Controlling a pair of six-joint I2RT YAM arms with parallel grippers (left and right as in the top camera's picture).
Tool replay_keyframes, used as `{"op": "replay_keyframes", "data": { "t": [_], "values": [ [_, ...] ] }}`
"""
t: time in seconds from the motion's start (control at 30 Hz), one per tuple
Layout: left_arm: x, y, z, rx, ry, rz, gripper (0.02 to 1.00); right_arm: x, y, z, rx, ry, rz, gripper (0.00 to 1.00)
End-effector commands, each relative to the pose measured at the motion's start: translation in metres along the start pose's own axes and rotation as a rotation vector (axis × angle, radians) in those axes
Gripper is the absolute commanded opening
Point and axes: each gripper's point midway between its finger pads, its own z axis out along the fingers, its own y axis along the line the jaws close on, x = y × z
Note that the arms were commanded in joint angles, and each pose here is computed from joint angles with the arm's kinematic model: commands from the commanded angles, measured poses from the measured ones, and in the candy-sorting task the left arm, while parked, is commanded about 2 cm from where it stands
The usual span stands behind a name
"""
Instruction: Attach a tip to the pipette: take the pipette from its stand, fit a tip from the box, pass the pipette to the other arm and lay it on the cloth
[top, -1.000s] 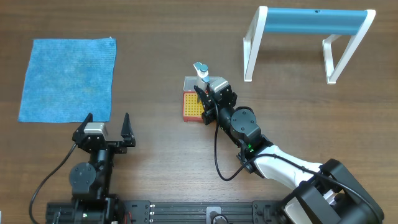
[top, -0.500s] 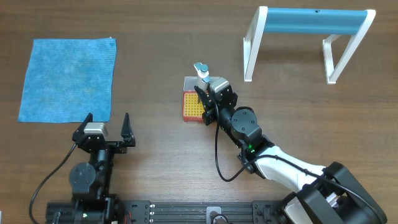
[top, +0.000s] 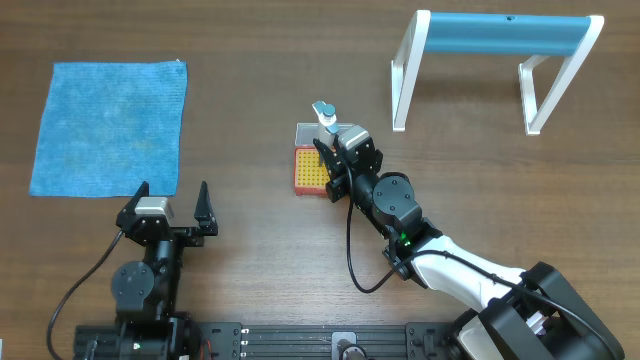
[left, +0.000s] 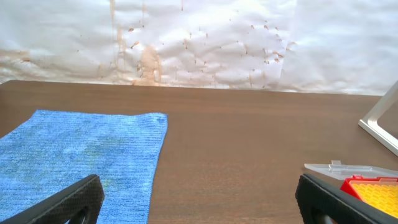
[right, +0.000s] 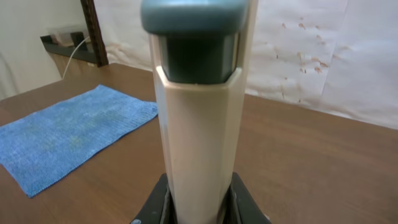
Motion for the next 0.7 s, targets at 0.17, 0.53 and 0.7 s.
{"op": "replay_keyframes", "data": {
  "t": [0.17, 0.53, 0.7],
  "values": [
    [0.0003, -0.0019, -0.0005, 0.01, 0.0, -0.008, 0.996, -0.0086, 0.004, -0.0036, -0.018, -0.029, 0.003, 0.077],
    [0.0003, -0.0019, -0.0005, 0.01, 0.0, -0.008, 0.996, -0.0068, 0.0037, -0.003, -0.017, -0.025, 0.003, 0.077],
    [0.0003, -0.0019, -0.0005, 0.01, 0.0, -0.008, 0.996, -0.0055, 0.0035, -0.0026, -0.016, -0.022, 0.003, 0.077]
  ]
}}
